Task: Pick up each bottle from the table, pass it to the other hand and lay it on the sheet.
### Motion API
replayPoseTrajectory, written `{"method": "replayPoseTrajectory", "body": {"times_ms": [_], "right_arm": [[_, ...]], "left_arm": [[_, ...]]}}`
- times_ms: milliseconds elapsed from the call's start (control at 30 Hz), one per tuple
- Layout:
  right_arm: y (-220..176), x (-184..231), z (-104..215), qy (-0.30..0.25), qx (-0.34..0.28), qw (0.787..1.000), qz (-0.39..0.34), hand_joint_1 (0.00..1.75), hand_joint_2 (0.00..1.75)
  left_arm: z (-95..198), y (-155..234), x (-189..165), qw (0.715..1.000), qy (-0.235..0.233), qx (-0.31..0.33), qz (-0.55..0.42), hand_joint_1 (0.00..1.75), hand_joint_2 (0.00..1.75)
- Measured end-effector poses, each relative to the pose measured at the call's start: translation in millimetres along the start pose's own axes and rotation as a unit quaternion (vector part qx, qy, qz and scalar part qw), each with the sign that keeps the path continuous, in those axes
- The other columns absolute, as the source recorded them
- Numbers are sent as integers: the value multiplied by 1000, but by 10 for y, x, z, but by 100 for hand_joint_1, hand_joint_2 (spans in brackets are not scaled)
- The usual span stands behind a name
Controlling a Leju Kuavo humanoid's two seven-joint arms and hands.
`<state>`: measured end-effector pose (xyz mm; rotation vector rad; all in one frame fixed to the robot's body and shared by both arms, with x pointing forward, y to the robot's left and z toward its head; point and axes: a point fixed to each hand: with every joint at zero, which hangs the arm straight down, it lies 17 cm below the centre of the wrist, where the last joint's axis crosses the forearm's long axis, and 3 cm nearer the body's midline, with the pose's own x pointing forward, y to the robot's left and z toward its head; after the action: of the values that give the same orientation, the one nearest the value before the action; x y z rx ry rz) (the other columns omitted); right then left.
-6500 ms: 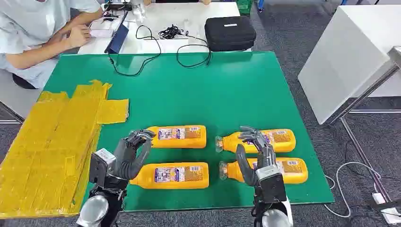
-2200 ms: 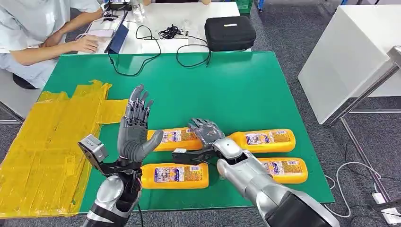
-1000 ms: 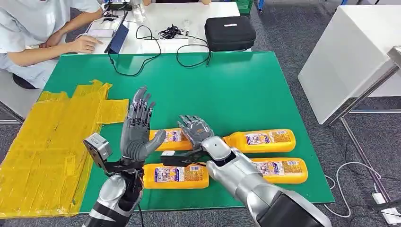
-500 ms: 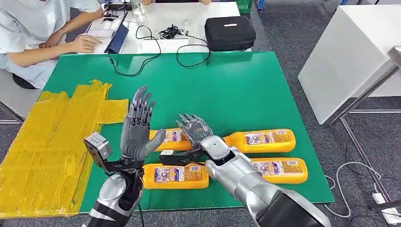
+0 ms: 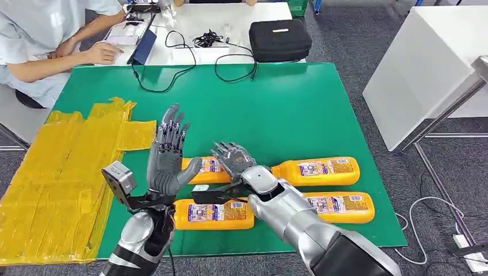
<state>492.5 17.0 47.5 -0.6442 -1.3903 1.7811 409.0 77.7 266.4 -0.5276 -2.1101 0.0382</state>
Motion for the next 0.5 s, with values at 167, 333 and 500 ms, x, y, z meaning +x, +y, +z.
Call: {"method": "replayPoseTrajectory", "body": {"times_ms": [167, 333, 500], "right_arm": [[105, 95, 18, -14, 31, 998, -44, 0, 175], [235, 159, 70, -29, 75, 988, -135, 0, 175], [288, 134, 97, -32, 87, 984, -154, 0, 175]], "left_arm": [[3, 5, -15, 1000, 2, 1, 2, 0, 175], [-16, -9, 9, 1000, -2, -2, 11, 0, 175], [-41, -82, 42, 1000, -7, -14, 22, 0, 175]]}}
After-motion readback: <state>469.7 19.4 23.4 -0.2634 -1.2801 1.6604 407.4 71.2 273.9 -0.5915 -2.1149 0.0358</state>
